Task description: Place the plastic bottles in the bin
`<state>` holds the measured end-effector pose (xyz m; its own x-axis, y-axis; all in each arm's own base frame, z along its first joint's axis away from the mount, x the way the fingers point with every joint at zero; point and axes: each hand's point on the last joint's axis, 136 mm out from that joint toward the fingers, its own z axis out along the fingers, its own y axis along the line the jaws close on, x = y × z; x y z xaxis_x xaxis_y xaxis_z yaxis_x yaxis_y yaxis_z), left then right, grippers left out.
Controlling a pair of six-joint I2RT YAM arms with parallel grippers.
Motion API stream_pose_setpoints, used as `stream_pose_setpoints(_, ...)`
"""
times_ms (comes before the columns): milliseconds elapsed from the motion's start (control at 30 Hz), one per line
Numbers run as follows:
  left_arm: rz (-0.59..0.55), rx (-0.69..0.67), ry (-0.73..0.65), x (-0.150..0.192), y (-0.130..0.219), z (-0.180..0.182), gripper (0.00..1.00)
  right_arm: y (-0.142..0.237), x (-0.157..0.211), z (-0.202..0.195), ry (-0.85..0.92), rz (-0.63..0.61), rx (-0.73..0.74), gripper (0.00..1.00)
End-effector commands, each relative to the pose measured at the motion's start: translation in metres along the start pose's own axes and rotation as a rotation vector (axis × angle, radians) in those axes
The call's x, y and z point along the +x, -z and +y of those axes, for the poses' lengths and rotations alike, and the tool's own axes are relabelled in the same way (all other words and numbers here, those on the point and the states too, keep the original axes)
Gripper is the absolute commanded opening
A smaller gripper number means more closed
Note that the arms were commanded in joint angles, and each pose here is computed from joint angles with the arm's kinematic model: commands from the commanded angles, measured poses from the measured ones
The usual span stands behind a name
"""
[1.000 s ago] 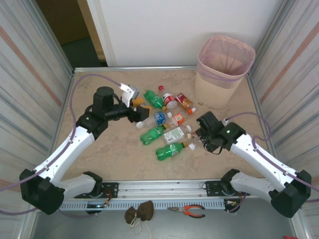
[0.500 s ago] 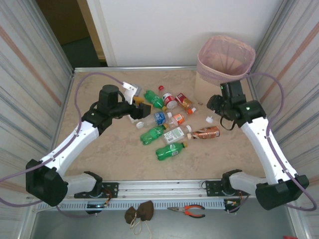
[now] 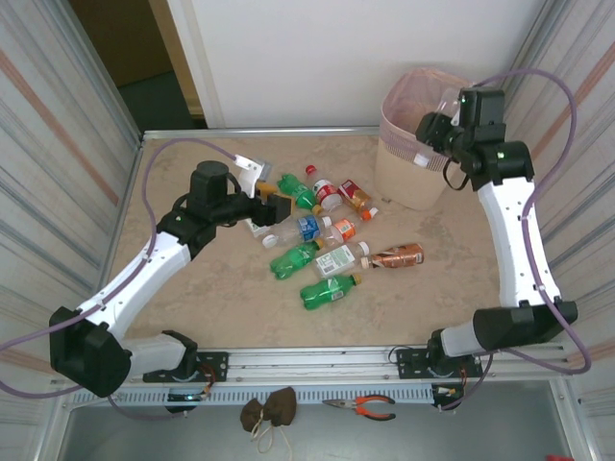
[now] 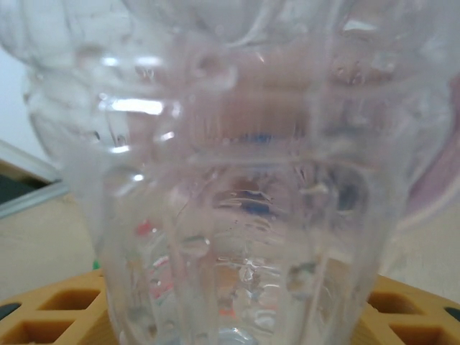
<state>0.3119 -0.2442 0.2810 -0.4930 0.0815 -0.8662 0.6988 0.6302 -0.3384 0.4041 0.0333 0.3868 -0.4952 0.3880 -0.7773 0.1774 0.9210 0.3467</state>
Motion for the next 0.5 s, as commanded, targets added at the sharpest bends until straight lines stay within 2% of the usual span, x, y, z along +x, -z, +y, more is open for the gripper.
stream_pose_setpoints(0, -0.059, -0.009, -0.007, -0.019, 0.013, -0.005, 0.70, -0.010, -0.025, -0.004, 0.031, -0.049, 0.006, 0.57)
stream_pose_setpoints(67, -0.063, -0.015, -0.012, -0.021, 0.015, -0.005, 0.70, -0.013, -0.043, -0.005, 0.018, -0.084, 0.005, 0.57)
stream_pose_setpoints(233, -0.066, -0.025, -0.027, -0.026, 0.018, -0.006, 0.70, -0.045, -0.061, -0.015, 0.014, -0.078, 0.035, 0.57)
stream_pose_setpoints(467, -0.063, -0.038, -0.019, -0.025, 0.019, -0.003, 0.70, -0.094, -0.057, -0.042, 0.043, 0.032, 0.148, 0.57)
